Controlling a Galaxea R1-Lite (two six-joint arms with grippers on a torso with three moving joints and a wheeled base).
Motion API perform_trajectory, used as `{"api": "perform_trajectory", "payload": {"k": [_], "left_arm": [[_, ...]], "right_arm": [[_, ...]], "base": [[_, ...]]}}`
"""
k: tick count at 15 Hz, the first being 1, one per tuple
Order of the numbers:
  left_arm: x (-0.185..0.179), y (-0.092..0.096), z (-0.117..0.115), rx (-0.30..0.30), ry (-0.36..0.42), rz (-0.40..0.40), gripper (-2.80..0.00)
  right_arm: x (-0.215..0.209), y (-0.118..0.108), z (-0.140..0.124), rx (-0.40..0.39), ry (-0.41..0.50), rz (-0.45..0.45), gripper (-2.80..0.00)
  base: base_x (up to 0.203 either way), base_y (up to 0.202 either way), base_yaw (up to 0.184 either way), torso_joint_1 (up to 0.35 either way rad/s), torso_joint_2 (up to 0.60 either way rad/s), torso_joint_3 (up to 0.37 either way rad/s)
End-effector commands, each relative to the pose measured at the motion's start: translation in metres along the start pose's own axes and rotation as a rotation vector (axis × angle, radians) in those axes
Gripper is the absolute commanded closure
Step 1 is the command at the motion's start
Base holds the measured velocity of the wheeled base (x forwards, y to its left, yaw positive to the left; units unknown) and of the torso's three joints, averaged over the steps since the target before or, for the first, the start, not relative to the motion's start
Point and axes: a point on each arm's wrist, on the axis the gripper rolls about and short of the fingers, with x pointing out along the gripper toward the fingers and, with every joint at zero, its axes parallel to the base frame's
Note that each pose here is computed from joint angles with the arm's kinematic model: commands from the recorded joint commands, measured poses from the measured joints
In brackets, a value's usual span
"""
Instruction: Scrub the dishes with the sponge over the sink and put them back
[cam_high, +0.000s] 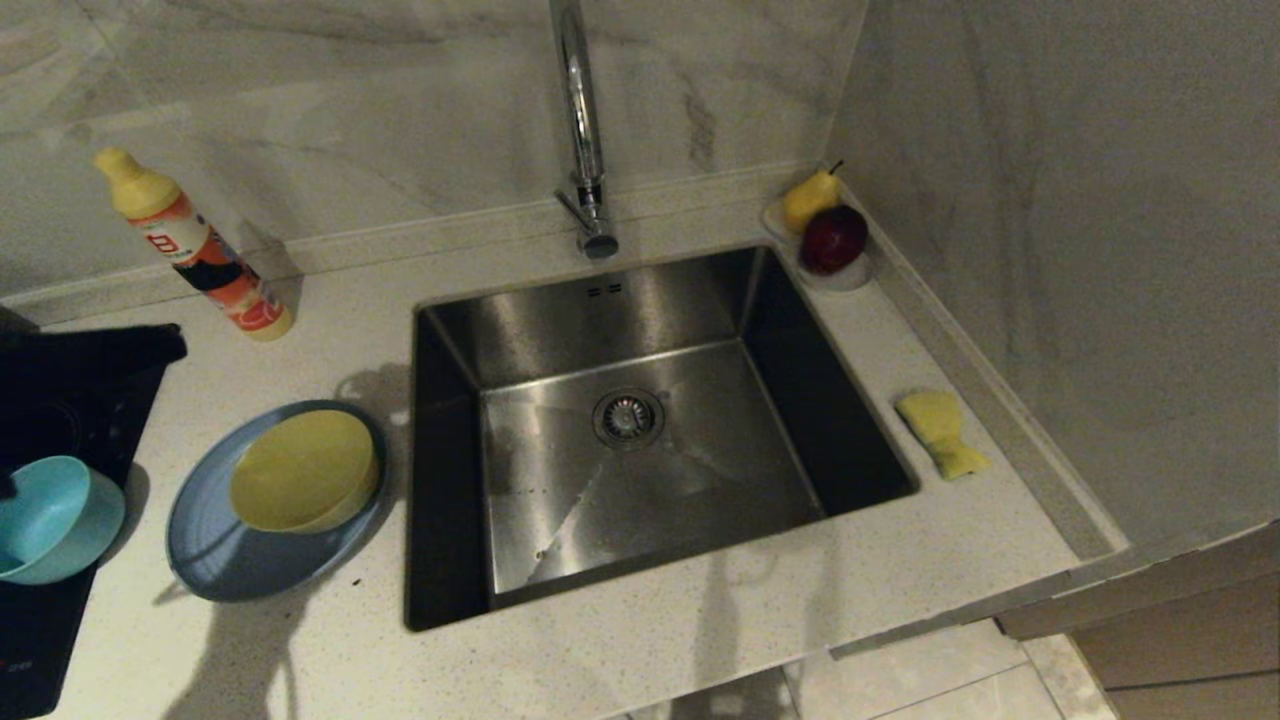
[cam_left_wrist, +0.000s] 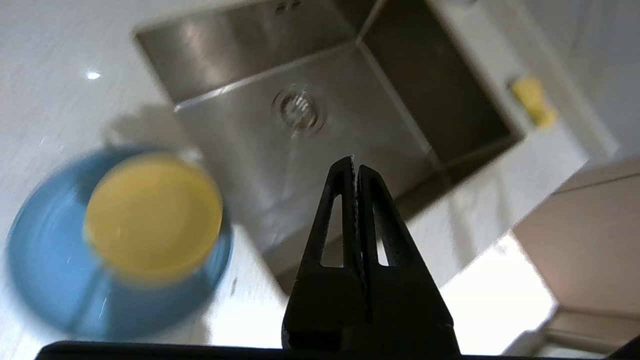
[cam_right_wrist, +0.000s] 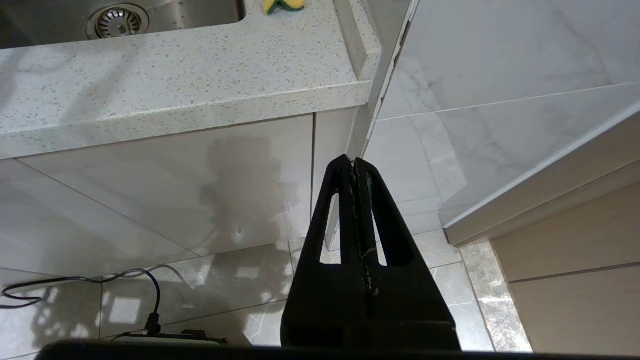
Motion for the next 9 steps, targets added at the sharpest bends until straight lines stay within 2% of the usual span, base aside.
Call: {"api": "perform_trajectory", "payload": {"k": [1,5,9], "left_arm": [[0.069,0.03,0.02,-0.088,0.088,-0.021,0.0],[0.143,0.049,0.054,-0.225,0.064,-0.083,0.0],[0.214,0.055,0.05,-0.268,0.085,-0.148,0.0]], "right_arm": [[0.0,0.0,0.0,0.0,-0.001,0.001,0.0],[0.0,0.0,0.0,0.0,-0.001,0.001,0.0],[0.0,0.0,0.0,0.0,-0.001,0.0,0.0]], "base": [[0.0,0.0,0.0,0.0,0.0,0.0],[0.0,0.0,0.0,0.0,0.0,0.0],[0.0,0.0,0.0,0.0,0.0,0.0]]}}
